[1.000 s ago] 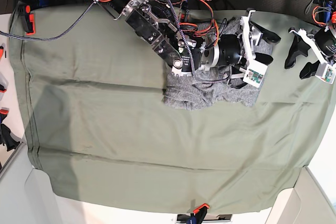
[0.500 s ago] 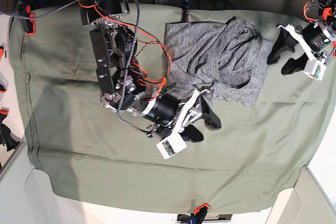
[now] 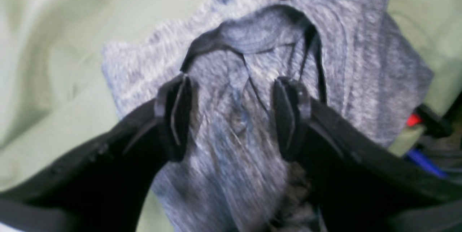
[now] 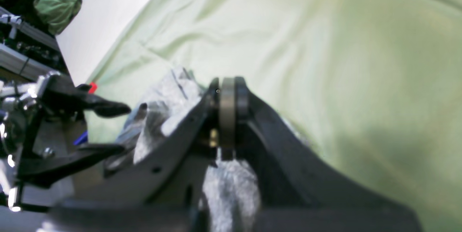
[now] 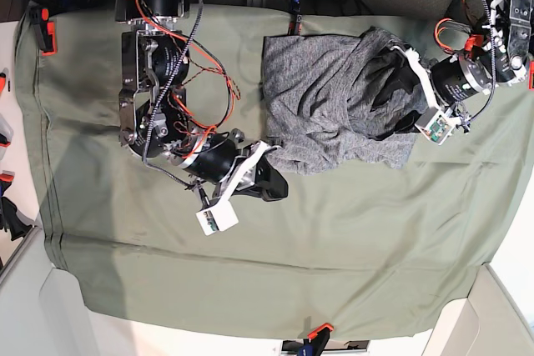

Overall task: Fold the T-shirt properly
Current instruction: 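Grasp the bundle edges with both grippers, then rotate and square the folded bundle with both grippers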

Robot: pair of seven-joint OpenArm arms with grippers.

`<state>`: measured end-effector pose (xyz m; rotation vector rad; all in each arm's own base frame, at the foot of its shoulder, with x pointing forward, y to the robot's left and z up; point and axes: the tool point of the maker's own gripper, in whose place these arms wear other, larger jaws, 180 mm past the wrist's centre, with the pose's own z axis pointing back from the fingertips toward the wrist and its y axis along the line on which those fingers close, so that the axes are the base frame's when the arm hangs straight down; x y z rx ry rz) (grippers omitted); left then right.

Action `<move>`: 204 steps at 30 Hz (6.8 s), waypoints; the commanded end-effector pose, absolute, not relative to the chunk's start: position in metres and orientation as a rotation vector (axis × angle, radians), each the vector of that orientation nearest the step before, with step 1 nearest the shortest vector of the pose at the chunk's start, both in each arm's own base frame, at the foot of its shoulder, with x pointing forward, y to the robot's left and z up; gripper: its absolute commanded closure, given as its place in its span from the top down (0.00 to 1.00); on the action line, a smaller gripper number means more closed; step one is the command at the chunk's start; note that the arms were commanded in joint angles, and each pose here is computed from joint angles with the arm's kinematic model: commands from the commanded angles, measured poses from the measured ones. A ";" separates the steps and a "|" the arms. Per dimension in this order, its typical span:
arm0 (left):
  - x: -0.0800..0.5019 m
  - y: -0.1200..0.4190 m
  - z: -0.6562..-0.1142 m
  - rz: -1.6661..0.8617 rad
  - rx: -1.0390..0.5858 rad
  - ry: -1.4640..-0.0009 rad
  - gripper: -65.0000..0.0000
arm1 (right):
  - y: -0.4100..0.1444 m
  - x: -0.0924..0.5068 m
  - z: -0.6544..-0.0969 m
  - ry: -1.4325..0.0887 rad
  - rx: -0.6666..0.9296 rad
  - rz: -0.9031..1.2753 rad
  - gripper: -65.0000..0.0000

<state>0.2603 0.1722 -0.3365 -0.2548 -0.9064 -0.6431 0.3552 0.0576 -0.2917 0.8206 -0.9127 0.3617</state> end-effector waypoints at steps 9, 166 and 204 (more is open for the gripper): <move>0.307 0.201 -0.342 -0.578 -0.120 -0.947 0.58 | 0.062 0.359 -0.276 -0.967 0.856 0.361 0.00; 0.329 0.122 -0.394 -0.428 -0.301 -0.837 0.00 | 0.036 0.405 -0.329 -0.684 0.545 0.607 0.00; 0.450 0.146 -0.358 -0.471 -0.186 -0.819 0.00 | -0.008 0.341 -0.363 -0.739 0.589 0.367 0.00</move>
